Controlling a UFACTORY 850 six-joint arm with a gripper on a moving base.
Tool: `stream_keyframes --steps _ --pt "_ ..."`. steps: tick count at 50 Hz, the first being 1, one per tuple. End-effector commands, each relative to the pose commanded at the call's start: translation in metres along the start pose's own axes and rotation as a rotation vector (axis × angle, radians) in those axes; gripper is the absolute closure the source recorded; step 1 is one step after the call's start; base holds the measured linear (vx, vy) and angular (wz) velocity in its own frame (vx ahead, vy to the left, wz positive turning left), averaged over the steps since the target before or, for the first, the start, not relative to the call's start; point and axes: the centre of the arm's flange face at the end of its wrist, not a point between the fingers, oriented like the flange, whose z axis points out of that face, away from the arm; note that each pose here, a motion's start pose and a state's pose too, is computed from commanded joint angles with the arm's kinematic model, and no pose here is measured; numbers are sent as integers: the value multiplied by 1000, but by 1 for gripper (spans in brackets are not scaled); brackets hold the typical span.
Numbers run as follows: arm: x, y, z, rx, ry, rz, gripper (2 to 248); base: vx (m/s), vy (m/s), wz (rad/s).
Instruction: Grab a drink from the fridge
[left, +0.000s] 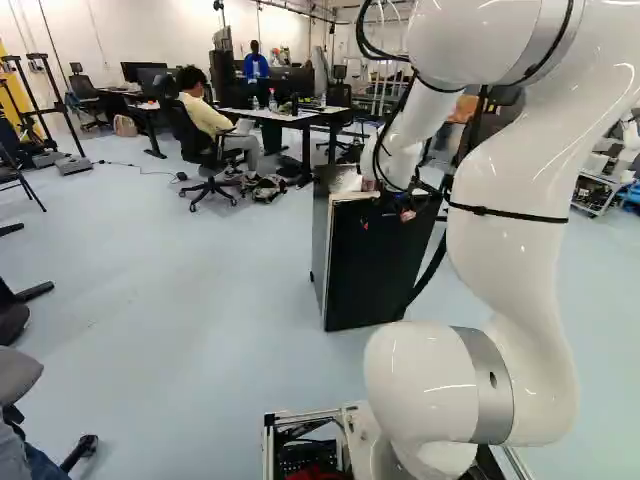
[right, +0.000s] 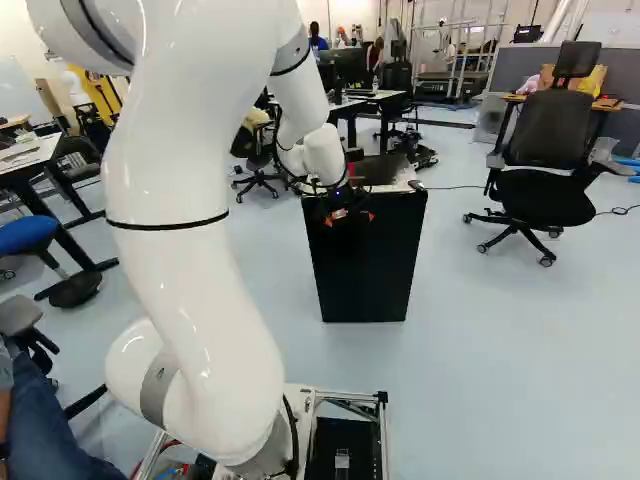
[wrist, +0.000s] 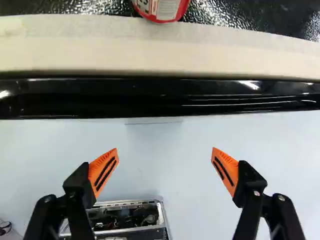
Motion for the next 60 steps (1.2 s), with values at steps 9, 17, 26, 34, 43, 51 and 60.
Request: stream_keyframes --steps 9,17,26,34,43,51,60 --pt "-12 0 -7 0 26 6 3 0 0 0" --pt "-21 0 -13 -1 78 12 3 0 0 0" --pt "-28 0 -21 -3 159 19 3 0 0 0" --pt "-35 -1 -29 -6 236 25 3 0 0 0" --pt "-37 -3 -36 -7 327 26 3 0 0 0" --pt "-32 -4 -40 -6 410 24 3 0 0 0" --pt "-24 -4 -44 -7 505 24 3 0 0 0"
